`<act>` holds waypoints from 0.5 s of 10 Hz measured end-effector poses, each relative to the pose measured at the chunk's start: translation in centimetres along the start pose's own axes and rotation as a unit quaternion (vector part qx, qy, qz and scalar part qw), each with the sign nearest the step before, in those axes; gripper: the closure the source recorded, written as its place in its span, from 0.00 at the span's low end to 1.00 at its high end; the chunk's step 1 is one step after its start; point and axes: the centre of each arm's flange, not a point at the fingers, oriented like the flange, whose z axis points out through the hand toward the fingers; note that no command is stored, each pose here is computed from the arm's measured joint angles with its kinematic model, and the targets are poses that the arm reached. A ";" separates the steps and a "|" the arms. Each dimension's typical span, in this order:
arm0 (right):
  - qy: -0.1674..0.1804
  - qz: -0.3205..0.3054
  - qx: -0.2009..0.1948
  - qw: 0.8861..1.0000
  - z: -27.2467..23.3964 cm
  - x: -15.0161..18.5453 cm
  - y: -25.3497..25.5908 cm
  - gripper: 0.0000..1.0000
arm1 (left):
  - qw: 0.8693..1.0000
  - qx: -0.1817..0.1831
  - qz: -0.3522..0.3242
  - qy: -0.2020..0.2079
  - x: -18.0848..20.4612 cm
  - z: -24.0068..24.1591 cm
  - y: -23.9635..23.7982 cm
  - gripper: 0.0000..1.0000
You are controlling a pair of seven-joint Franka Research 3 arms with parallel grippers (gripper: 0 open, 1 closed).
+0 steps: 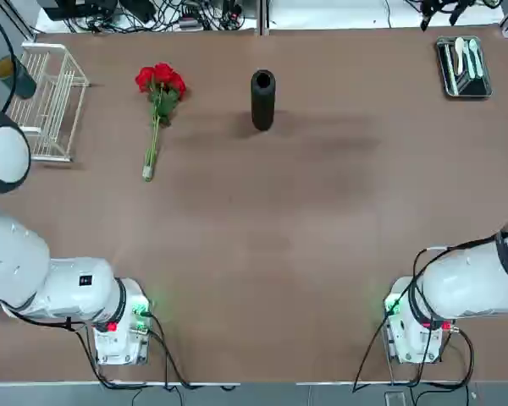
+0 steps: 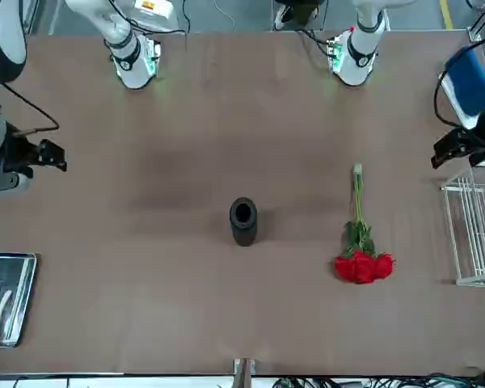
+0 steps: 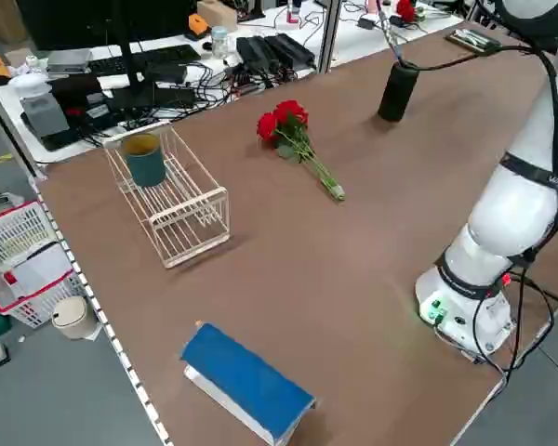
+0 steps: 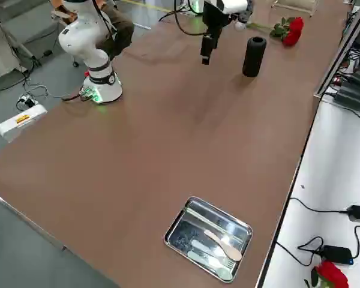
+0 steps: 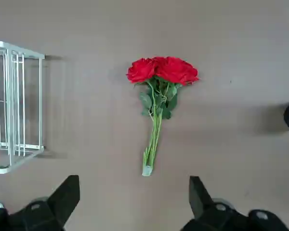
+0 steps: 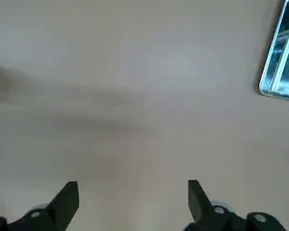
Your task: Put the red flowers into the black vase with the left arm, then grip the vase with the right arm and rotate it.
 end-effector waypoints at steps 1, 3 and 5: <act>0.015 0.000 -0.003 1.000 -0.3 0.3 0.0 0.00 | 1.000 0.003 0.005 -0.001 0.0 0.1 0.6 0.00; 0.047 -0.001 -0.008 0.999 -0.9 1.0 0.1 0.00 | 1.000 0.006 0.013 -0.006 -0.1 0.7 1.3 0.00; 0.051 -0.002 -0.008 0.999 -1.0 1.1 0.0 0.00 | 1.000 0.005 0.013 -0.011 0.8 2.7 1.5 0.00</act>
